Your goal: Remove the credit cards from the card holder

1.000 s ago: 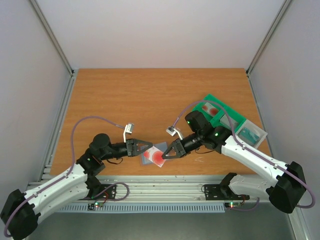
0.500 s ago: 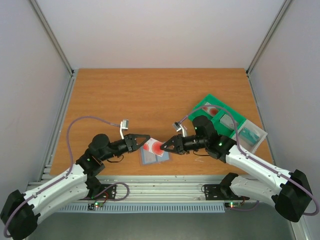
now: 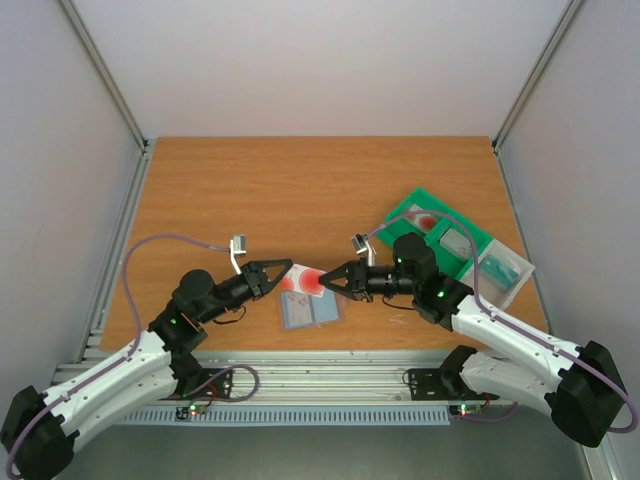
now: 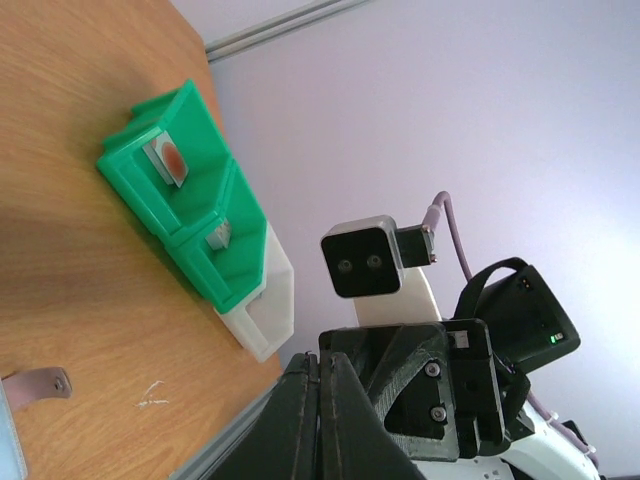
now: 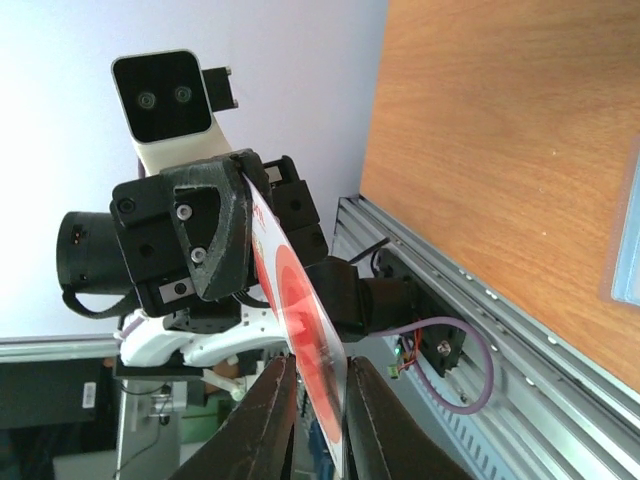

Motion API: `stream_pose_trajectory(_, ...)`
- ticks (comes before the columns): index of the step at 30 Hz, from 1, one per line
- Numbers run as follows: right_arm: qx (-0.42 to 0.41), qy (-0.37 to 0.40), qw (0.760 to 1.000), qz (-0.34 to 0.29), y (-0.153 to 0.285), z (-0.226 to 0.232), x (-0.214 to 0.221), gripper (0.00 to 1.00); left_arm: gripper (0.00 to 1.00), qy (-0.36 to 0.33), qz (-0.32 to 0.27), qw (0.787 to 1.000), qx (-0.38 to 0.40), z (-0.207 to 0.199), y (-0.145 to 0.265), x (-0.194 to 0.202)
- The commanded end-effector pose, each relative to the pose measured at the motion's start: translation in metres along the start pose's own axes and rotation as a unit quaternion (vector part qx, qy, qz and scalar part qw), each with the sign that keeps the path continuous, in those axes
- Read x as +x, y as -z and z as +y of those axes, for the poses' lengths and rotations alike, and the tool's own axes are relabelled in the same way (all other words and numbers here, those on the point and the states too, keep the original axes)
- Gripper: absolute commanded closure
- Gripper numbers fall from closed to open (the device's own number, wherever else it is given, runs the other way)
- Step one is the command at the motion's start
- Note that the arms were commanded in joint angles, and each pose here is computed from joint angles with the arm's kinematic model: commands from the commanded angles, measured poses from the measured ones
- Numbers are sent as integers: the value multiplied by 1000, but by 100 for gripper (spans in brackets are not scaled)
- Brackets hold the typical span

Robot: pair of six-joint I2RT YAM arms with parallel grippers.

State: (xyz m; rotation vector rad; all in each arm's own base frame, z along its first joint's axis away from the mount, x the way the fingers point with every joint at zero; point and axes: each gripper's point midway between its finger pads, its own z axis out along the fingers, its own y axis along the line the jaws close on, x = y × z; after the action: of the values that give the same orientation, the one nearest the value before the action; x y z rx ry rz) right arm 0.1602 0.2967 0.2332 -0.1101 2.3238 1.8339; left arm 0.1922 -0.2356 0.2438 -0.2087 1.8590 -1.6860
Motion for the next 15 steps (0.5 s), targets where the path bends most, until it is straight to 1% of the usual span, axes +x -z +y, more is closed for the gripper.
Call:
stream_pose_trajectory(1, -25, -1, 999, -21, 1, 8, -6, 86, 100, -9, -26, 999, 22, -14, 1, -11)
stream_pose_trajectory(4, -27, -5, 999, -20, 1, 6, -6, 86, 100, -8, -28, 999, 17, -11, 1, -11)
stream_pose_trajectory(8, -29, -14, 999, -18, -1, 2, -5, 83, 100, 0, -33, 999, 11, -7, 2, -12)
stream_pose_trajectory(15, -44, -21, 999, -16, -4, 1, -4, 86, 99, 6, -41, 999, 0, -2, 2, -14)
